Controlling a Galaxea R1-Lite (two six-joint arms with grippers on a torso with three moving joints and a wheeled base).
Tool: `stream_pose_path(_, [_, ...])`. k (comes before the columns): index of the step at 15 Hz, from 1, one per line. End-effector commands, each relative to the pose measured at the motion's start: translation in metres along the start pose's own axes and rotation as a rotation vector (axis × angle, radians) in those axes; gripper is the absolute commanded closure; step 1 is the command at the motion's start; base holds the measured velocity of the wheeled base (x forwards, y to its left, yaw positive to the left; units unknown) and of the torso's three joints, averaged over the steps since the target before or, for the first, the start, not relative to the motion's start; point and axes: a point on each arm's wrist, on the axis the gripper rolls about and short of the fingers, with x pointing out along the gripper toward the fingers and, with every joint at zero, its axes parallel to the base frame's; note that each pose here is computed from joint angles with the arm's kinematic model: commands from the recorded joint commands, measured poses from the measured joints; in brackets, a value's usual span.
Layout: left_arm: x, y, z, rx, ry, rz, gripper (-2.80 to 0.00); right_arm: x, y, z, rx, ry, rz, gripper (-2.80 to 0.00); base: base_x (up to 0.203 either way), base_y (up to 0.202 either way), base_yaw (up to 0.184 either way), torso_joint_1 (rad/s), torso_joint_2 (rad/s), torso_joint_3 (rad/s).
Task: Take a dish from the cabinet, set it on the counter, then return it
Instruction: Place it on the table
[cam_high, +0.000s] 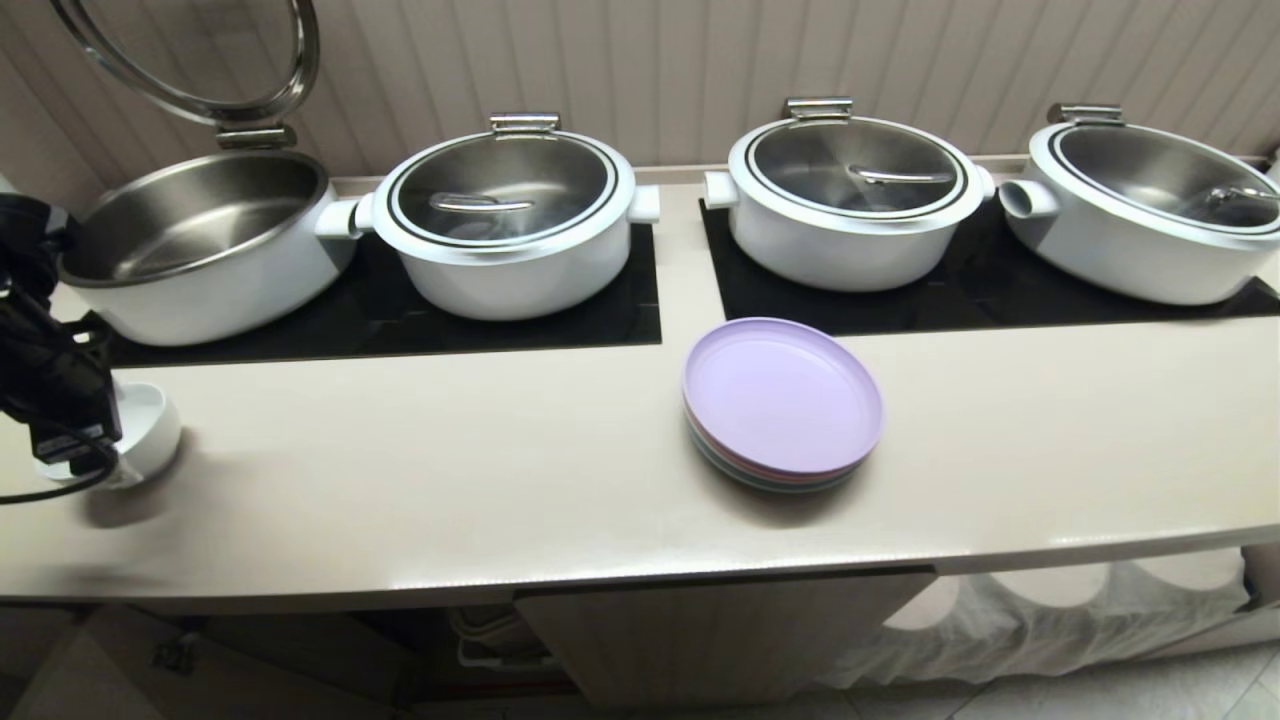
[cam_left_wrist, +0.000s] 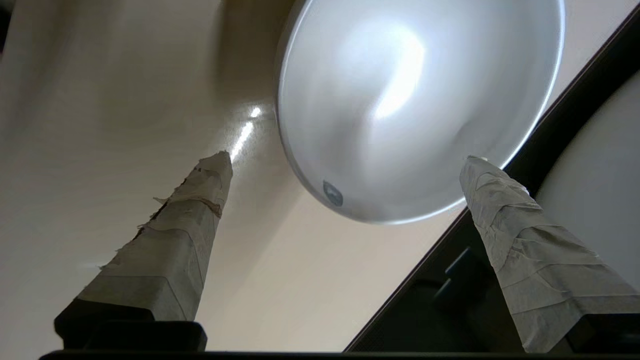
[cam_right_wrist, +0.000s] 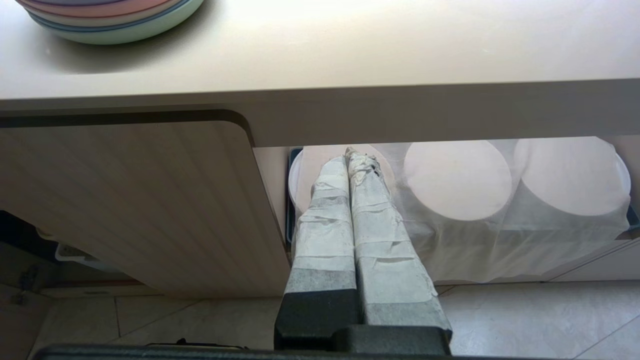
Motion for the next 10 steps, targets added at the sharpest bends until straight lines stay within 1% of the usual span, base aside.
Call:
stream_pose_path(1, [-0.015, 0.001, -0.001, -0.006, 0.011, -0.031, -2.8, 0.0, 0.0, 0.0, 0.0, 0.0, 0.0, 0.0, 0.0, 0.0, 0.0, 0.0, 0.0, 0.0])
stream_pose_path(2, [-0.025, 0.002, -0.003, 0.005, 0.02, -0.055, -2.8, 0.0, 0.0, 0.0, 0.0, 0.0, 0.0, 0.0, 0.0, 0.0, 0.0, 0.0, 0.0, 0.0])
stream_pose_path(3, [-0.034, 0.004, -0.005, 0.052, 0.024, -0.075, -2.8, 0.0, 0.0, 0.0, 0.0, 0.0, 0.0, 0.0, 0.0, 0.0, 0.0, 0.0, 0.0, 0.0])
stream_pose_path(4, [-0.037, 0.006, -0.008, 0.096, 0.009, -0.08, -2.8, 0.0, 0.0, 0.0, 0.0, 0.0, 0.001, 0.0, 0.0, 0.0, 0.0, 0.0, 0.0, 0.0])
stream_pose_path(6, [-0.046, 0.01, -0.012, 0.159, -0.035, -0.106, -2.8, 0.0, 0.0, 0.0, 0.0, 0.0, 0.001, 0.0, 0.0, 0.0, 0.0, 0.0, 0.0, 0.0])
stream_pose_path(9, [-0.066, 0.015, -0.016, 0.226, -0.026, -0.154, -2.8, 0.0, 0.0, 0.0, 0.0, 0.0, 0.0, 0.0, 0.0, 0.0, 0.0, 0.0, 0.0, 0.0])
stream_pose_path(10, [-0.072, 0.016, -0.016, 0.262, -0.026, -0.165, -2.8, 0.0, 0.0, 0.0, 0.0, 0.0, 0.0, 0.0, 0.0, 0.0, 0.0, 0.0, 0.0, 0.0])
